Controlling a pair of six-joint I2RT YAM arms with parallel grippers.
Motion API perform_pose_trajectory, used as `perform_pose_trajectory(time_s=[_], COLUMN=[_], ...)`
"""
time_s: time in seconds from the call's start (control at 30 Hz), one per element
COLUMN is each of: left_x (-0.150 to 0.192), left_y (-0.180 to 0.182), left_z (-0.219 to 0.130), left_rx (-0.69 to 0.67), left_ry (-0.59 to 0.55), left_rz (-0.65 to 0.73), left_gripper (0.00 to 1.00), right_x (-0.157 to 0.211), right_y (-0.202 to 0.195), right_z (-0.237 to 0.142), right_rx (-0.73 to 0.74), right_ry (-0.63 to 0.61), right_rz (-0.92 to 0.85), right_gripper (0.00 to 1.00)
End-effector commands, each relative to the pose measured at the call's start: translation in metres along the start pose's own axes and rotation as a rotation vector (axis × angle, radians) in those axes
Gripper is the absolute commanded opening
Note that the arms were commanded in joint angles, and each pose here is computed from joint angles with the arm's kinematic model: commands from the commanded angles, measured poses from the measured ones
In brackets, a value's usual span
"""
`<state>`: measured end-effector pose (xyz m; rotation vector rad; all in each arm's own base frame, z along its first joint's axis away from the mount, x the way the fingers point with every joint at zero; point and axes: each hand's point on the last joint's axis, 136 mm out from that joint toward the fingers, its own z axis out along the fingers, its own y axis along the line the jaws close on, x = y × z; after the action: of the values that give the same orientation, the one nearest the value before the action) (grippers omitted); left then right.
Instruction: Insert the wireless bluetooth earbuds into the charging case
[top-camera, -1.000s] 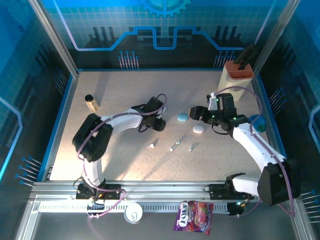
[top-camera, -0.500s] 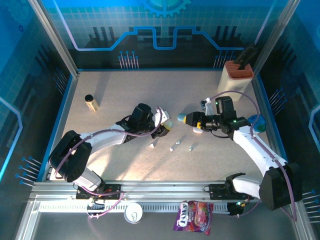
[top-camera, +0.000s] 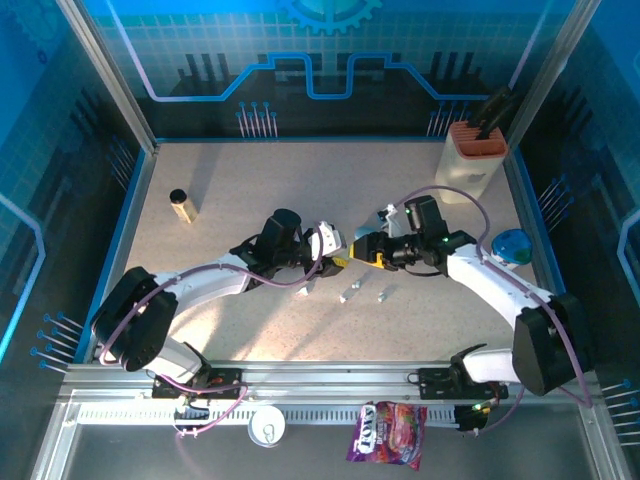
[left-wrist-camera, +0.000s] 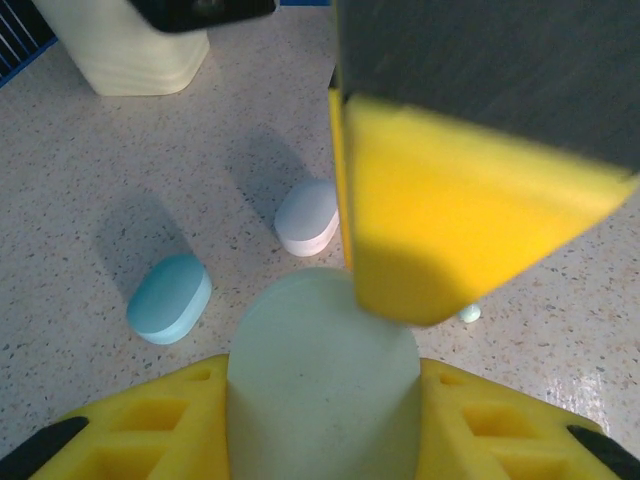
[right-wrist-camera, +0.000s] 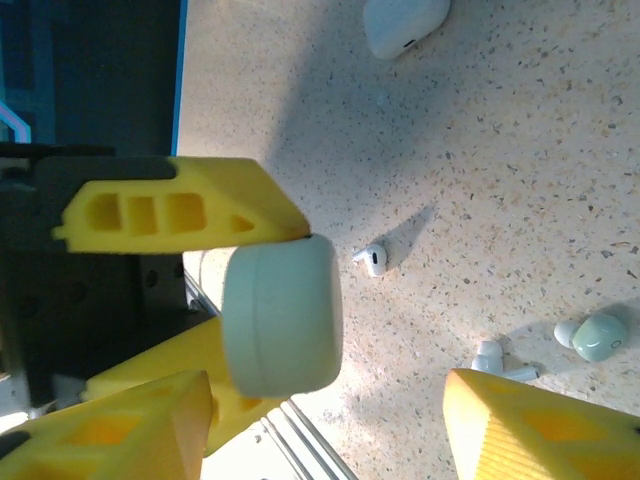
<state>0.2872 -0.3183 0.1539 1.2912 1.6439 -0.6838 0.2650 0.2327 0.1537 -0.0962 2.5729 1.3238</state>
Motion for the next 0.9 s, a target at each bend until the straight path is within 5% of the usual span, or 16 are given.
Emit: perform_pose_trajectory(time_s=[0.0, 0.43, 0.63, 0.77, 0.87], left_x=[-0.014, -0.015, -0.024, -0.040, -0.057], left_y=[-0.012, -0.020, -0.012, -0.009, -0.006], left_z=[-0.005, -0.008, -0.012, -0.021, -0.032], left_rx=[0.044, 0.086, 0.033, 0.000, -0.020], left_ry=[-0.050, -0.046, -0.094, -0.230, -0.357], left_rz=[0.058, 0.081, 0.029, -0.027, -0.076], left_gripper=[0.40, 0.44, 0.73, 0.92, 0.97], right_x=[-0.006, -0.016, -0.019, -0.016, -0.018], right_y=[0.010, 0.012, 0.024, 0.036, 0.050], right_z=[0.007, 0.016, 0.003, -0.011, -0.029], right_rx=[-0.027, -0.038, -0.091, -0.159, -0.238], right_ry=[0.011, 0.013, -0.019, -0.034, -0.066], right_rz=[-0.026, -0.043, -0.034, -0.015, 0.001], right_gripper=[0.58, 0.28, 0.23, 0.23, 0.22])
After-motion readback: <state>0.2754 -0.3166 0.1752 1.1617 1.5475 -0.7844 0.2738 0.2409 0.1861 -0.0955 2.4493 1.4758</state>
